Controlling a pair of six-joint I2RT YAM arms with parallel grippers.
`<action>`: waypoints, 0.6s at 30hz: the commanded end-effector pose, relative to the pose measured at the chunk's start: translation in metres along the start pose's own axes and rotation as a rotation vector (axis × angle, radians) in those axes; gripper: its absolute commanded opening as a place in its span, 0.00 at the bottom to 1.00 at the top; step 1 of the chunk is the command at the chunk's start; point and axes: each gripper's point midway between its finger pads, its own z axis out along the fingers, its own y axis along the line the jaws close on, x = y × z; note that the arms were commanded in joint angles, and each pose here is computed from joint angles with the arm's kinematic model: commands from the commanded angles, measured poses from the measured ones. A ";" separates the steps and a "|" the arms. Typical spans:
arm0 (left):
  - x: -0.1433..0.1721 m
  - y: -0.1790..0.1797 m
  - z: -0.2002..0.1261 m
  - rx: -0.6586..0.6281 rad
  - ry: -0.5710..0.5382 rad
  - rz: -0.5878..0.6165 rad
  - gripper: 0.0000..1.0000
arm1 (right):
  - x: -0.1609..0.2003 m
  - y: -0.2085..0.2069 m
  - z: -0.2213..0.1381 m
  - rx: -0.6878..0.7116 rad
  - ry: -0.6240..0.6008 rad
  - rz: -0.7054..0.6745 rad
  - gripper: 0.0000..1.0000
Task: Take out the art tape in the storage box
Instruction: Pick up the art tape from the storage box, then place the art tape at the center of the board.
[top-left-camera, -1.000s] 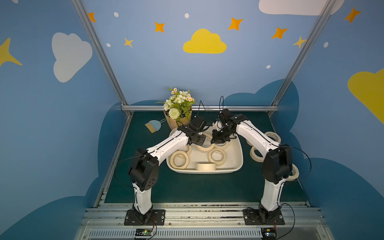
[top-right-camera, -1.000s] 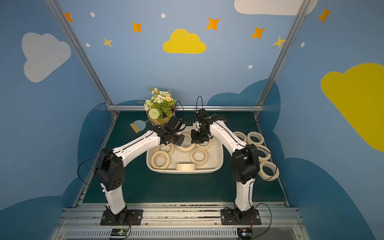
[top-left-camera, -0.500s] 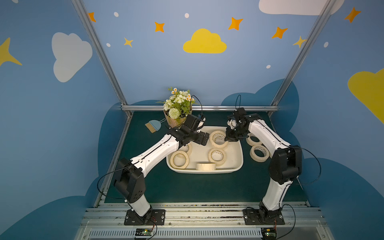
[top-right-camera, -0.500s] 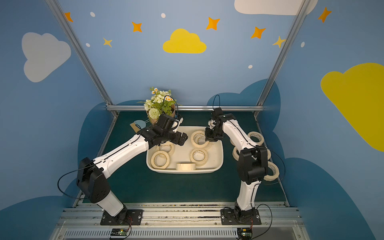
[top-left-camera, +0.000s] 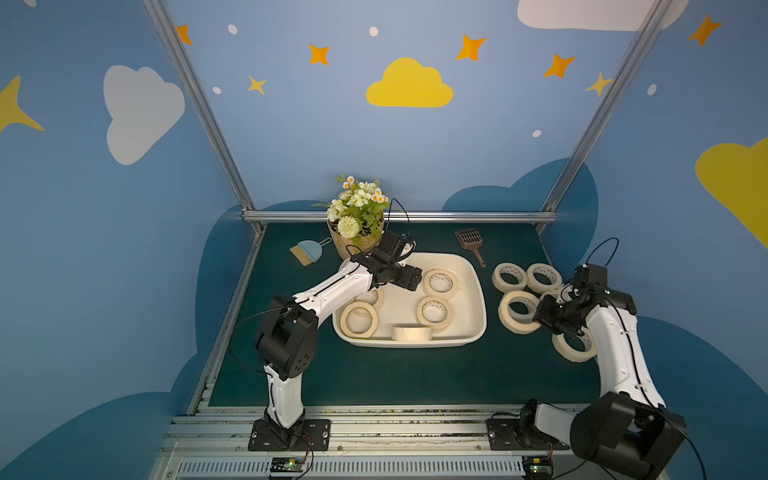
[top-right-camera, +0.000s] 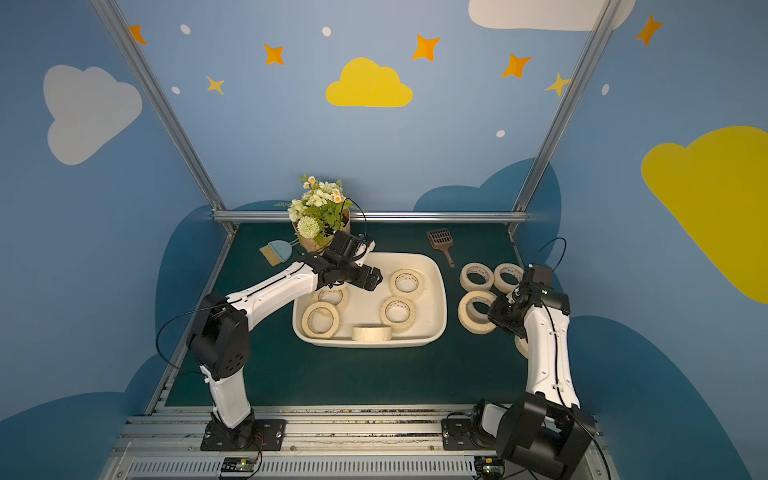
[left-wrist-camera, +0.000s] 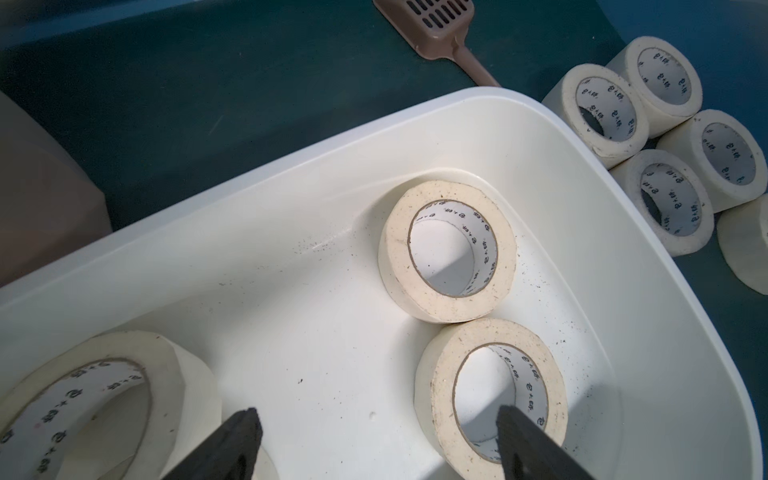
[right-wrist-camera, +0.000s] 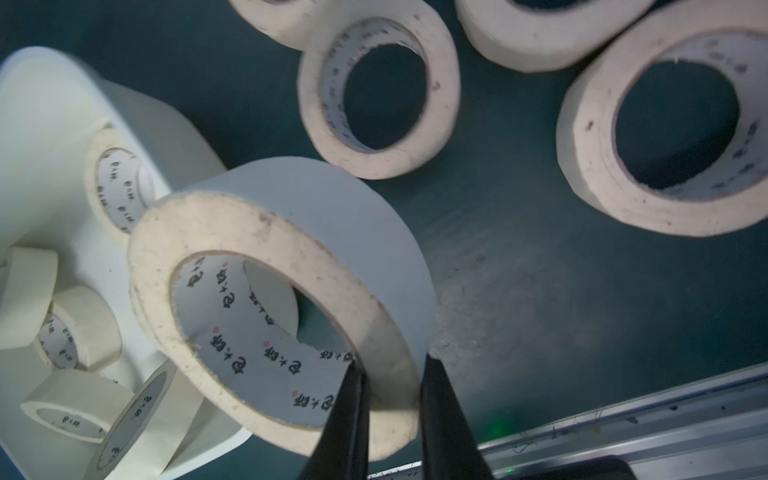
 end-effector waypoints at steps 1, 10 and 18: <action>-0.018 -0.007 0.004 0.037 -0.051 -0.010 0.91 | -0.007 -0.014 0.013 -0.030 -0.011 0.153 0.00; -0.013 -0.001 0.030 0.019 -0.021 -0.011 0.90 | -0.001 -0.073 0.048 0.147 0.028 0.252 0.00; -0.011 0.003 0.037 0.005 -0.007 -0.013 0.90 | -0.014 -0.087 0.069 0.186 0.056 0.259 0.00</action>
